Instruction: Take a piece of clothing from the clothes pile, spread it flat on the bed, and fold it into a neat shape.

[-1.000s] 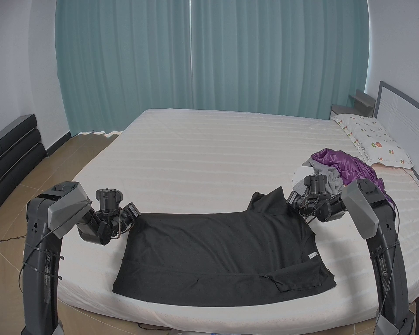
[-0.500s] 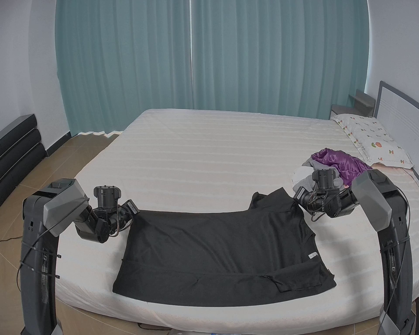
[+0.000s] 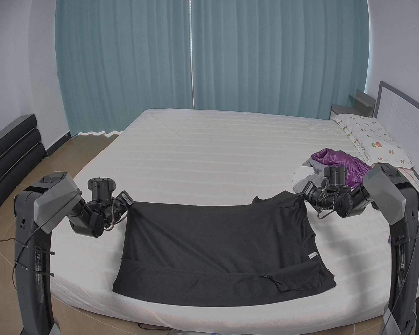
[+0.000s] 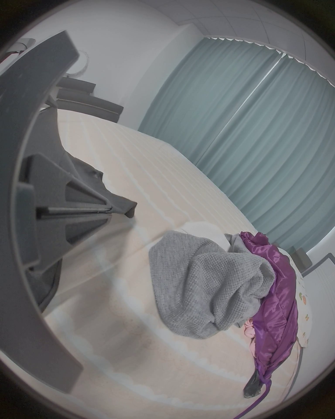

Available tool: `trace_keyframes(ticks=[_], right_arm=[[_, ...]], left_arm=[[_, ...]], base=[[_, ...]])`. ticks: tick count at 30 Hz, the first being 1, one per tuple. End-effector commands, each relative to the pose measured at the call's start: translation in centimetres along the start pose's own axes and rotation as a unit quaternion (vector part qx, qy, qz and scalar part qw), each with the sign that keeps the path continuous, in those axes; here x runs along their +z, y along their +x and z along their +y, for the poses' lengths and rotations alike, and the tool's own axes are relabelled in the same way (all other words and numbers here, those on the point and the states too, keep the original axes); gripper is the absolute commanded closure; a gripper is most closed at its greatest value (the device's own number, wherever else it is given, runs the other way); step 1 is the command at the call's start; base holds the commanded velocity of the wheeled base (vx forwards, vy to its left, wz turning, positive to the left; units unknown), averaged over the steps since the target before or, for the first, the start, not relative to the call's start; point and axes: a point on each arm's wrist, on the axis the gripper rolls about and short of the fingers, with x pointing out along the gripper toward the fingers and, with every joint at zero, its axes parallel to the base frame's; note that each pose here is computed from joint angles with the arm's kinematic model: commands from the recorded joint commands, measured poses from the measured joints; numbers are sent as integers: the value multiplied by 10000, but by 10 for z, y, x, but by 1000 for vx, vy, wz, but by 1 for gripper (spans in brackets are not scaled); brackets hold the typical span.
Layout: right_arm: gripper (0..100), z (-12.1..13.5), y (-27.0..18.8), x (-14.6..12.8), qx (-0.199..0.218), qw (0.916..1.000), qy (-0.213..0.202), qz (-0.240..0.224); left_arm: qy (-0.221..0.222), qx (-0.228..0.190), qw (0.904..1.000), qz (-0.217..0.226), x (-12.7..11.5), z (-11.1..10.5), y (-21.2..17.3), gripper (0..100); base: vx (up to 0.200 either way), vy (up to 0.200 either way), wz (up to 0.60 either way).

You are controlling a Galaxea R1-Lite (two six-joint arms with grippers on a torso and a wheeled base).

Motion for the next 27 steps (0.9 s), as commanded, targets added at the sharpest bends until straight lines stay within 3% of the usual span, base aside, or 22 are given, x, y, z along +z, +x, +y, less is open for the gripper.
trace_keyframes(ticks=[1,20,27], right_arm=[[100,6,-14,8,156,9998,-18,-91],[100,0,-19,11,286,9991,-9,-325],[100,-5,-22,3,204,9996,-5,-178]], left_arm=[[-18,-28,10000,-78,8,-4,-10,100],[3,-168,9996,-210,4,1,-8,100],[2,-128,9998,-164,2,3,-8,100]], base=[[0,0,0],[0,0,0],[0,0,0]])
